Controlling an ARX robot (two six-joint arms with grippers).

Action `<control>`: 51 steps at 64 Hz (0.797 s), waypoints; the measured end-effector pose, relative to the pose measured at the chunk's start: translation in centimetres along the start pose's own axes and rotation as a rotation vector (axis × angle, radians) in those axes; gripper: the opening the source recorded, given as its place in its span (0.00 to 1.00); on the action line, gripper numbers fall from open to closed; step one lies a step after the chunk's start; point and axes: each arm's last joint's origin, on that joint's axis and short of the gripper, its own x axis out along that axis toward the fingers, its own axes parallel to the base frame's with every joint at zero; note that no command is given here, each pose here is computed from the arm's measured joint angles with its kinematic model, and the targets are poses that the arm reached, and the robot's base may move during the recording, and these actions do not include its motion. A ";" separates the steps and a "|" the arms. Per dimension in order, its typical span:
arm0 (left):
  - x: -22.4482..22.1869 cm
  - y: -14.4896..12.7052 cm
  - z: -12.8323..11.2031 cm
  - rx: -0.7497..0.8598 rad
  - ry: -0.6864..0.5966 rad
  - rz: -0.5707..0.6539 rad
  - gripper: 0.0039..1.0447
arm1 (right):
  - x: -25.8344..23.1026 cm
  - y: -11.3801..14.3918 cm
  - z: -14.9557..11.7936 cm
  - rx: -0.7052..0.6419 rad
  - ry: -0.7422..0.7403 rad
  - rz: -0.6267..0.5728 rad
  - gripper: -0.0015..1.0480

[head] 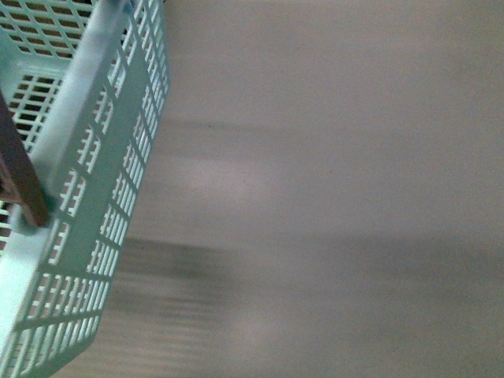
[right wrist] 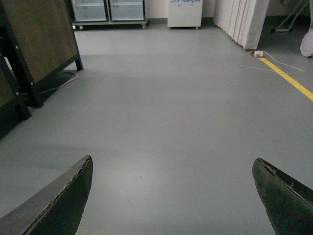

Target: Pick lemon and mango into basket

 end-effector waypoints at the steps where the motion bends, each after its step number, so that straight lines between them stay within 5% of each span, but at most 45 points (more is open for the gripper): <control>1: -0.2 -0.2 0.0 0.000 0.003 -0.005 0.04 | 0.0 0.0 0.0 0.000 0.000 0.000 0.92; 22: -5.5 -5.4 0.3 -0.006 -0.022 -0.128 0.04 | 0.0 0.0 0.0 0.000 0.000 0.000 0.92; 51: -5.7 -5.6 0.3 0.000 -0.022 -0.133 0.04 | 0.0 0.0 0.0 0.000 0.000 0.000 0.92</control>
